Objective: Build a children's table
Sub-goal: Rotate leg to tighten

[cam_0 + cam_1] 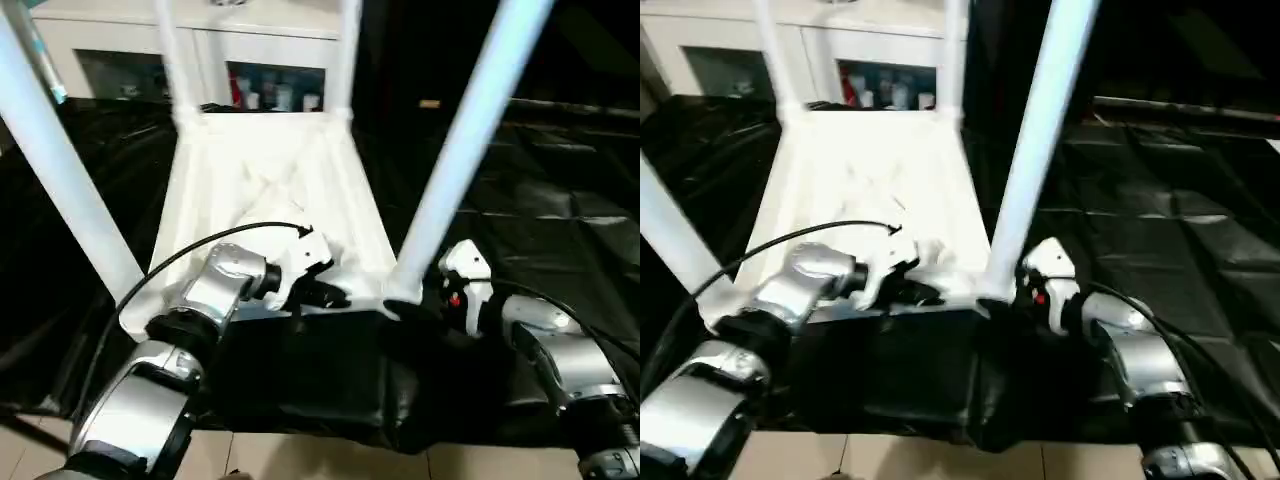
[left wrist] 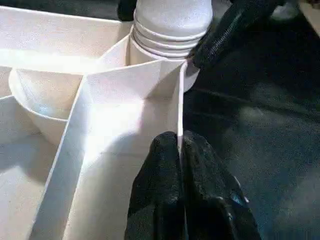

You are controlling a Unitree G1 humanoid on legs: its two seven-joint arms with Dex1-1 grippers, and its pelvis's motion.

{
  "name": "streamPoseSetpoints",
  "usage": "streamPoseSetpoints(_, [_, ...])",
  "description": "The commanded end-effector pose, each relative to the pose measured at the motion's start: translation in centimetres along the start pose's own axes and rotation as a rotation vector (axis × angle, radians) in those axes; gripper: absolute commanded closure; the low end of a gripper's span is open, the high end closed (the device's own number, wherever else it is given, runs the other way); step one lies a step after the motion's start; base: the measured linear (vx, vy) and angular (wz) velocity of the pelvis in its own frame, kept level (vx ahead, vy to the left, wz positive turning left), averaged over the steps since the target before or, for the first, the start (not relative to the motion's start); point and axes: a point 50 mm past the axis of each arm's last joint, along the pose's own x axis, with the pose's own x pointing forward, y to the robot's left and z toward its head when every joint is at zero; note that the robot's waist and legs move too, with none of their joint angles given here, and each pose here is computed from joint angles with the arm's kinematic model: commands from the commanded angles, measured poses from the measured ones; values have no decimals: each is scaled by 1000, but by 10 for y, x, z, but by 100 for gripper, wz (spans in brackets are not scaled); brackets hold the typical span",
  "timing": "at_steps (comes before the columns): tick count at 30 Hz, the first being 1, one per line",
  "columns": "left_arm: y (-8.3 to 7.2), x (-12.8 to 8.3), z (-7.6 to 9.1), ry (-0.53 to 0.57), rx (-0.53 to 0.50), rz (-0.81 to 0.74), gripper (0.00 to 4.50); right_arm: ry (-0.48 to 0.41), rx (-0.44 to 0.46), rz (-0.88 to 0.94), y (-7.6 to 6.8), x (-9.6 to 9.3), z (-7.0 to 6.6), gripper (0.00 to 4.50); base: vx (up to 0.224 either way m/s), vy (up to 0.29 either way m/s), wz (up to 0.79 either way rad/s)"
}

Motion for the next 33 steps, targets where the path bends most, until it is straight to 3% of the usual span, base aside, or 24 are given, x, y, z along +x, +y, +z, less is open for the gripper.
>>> streamPoseSetpoints(1, [-6, 3, 12, -133, 10, -66, 450, -6, -2, 43, 4, -2, 2, 69, 0, 0, 0])
streamPoseSetpoints(8, [-8, 0, 8, -133, 3, -83, 450, -29, 8, 110, 13, 1, 2, 69, 0, 0, 0])
streamPoseSetpoints(13, [-10, 0, 8, -131, 2, -89, 450, -41, 21, 132, 15, 3, 1, 123, 0, 0, 0])
streamPoseSetpoints(18, [-12, 2, 8, -130, 4, -94, 450, -49, 27, 142, 18, 6, 1, 138, 0, 0, 0])
streamPoseSetpoints(19, [-12, 2, 8, -129, 4, -95, 450, -49, 28, 145, 19, 7, 1, 165, 0, 0, 0])
streamPoseSetpoints(23, [-12, 4, 8, -124, 9, -86, 450, -46, 32, 139, 20, 10, -1, 173, 0, 0, 0])
streamPoseSetpoints(28, [-8, 12, 6, -82, 12, 17, 450, -34, 67, 18, 16, 19, -8, 175, 0, 0, 0])
streamPoseSetpoints(33, [1, 37, 13, -64, -31, 218, 450, -21, 204, -247, 14, 45, -20, 175, 0, 0, 0])
